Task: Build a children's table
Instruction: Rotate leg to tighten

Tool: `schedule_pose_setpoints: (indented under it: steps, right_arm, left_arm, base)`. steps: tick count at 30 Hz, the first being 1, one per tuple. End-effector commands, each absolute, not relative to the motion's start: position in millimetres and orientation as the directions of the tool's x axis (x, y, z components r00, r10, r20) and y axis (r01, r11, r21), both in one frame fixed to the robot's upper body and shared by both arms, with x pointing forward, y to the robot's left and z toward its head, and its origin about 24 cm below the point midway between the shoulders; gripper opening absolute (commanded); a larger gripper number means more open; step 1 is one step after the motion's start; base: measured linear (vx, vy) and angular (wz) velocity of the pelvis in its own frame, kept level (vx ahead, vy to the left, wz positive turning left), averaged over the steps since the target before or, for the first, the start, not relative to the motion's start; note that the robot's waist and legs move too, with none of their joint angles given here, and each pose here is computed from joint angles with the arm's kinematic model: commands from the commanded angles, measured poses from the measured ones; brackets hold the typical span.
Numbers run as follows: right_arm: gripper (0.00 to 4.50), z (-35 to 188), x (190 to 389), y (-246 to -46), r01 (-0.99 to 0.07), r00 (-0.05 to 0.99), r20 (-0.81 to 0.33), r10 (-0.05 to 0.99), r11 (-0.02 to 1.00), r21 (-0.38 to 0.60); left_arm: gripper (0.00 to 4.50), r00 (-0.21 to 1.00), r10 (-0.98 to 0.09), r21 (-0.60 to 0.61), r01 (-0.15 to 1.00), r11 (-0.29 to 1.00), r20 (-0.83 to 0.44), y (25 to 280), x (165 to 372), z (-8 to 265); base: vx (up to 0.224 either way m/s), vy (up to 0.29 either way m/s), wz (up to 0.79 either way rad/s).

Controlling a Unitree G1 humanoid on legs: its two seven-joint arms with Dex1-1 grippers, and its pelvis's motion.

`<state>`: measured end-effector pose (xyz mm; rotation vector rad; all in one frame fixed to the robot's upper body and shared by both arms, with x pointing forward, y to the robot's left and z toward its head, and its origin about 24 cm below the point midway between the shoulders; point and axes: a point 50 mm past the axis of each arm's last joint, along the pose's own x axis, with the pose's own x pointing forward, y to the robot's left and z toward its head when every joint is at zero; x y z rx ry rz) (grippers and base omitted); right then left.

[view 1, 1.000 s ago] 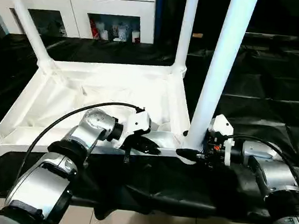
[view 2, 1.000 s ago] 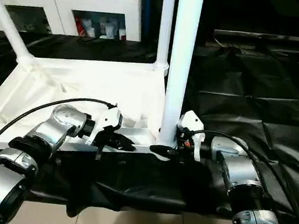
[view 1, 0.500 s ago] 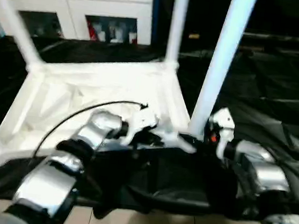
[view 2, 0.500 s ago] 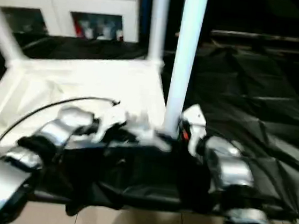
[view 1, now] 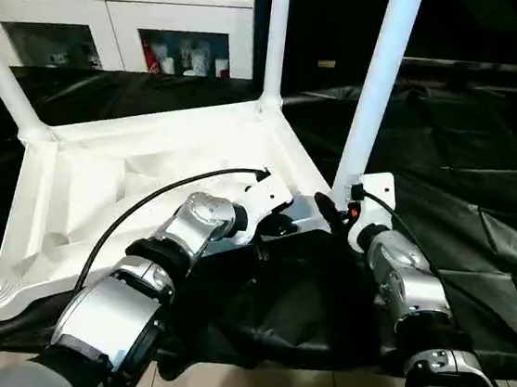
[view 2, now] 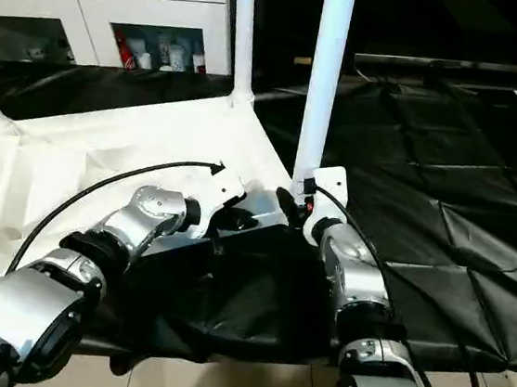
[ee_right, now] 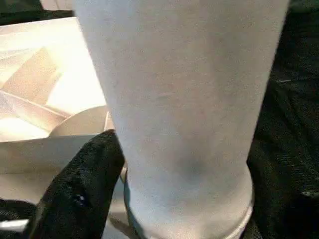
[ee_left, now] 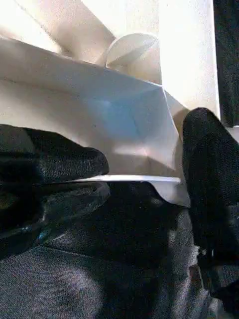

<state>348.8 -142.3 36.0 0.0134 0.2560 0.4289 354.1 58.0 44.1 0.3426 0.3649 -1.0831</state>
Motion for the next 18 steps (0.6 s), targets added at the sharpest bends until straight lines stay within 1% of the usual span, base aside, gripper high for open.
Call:
schedule_pose_setpoints:
  steps: [1,2,3,5,10,12,13,17,18]
  right_arm:
    - [3.9,21,330.5,-98.5,-0.646,0.699,-0.277,0.659,0.748,0.15]
    - [3.9,24,326.2,-102.8,-0.709,0.642,-0.268,0.718,0.689,0.148]
    - [3.9,24,326.0,-103.1,-0.712,0.639,-0.268,0.721,0.687,0.147]
    - [3.9,28,321.2,-118.5,-0.779,0.576,-0.278,0.769,0.619,0.098]
    - [3.9,39,315.8,-148.5,-0.852,0.481,-0.296,0.825,0.52,0.063]
    - [3.9,44,315.1,-156.9,-0.867,0.458,-0.301,0.836,0.495,0.055]
    - [3.9,49,315.0,-164.1,-0.879,0.439,-0.302,0.846,0.474,0.051]
    - [3.9,54,311.9,-170.7,-0.909,0.376,-0.315,0.871,0.412,0.053]
    - [3.9,54,311.9,-170.7,-0.909,0.376,-0.315,0.871,0.412,0.053]
  left_arm:
    - [0.0,0.431,-0.819,0.113,0.9,0.421,-0.378,45,357,56]
    - [0.0,0.403,-0.832,0.114,0.914,0.39,-0.382,49,355,56]
    - [0.0,0.401,-0.833,0.114,0.914,0.389,-0.382,49,355,56]
    - [0.0,0.355,-0.854,0.097,0.933,0.346,-0.381,57,353,55]
    - [0.0,0.284,-0.879,0.099,0.959,0.267,-0.384,76,349,54]
    - [0.0,0.236,-0.887,0.087,0.972,0.22,-0.396,83,346,53]
    - [0.0,0.181,-0.896,0.07,0.983,0.167,-0.405,89,342,52]
    - [0.0,0.102,-0.906,0.038,0.995,0.094,-0.41,100,336,51]
    - [0.0,0.102,-0.906,0.038,0.995,0.094,-0.41,100,336,51]
  base:
    - [0.0,0.0,0.0]
    - [0.0,0.0,0.0]
    - [0.0,0.0,0.0]
    - [0.0,0.0,0.0]
    - [0.0,0.0,0.0]
    - [0.0,0.0,0.0]
    - [0.0,0.0,0.0]
    - [0.0,0.0,0.0]
    - [0.0,0.0,0.0]
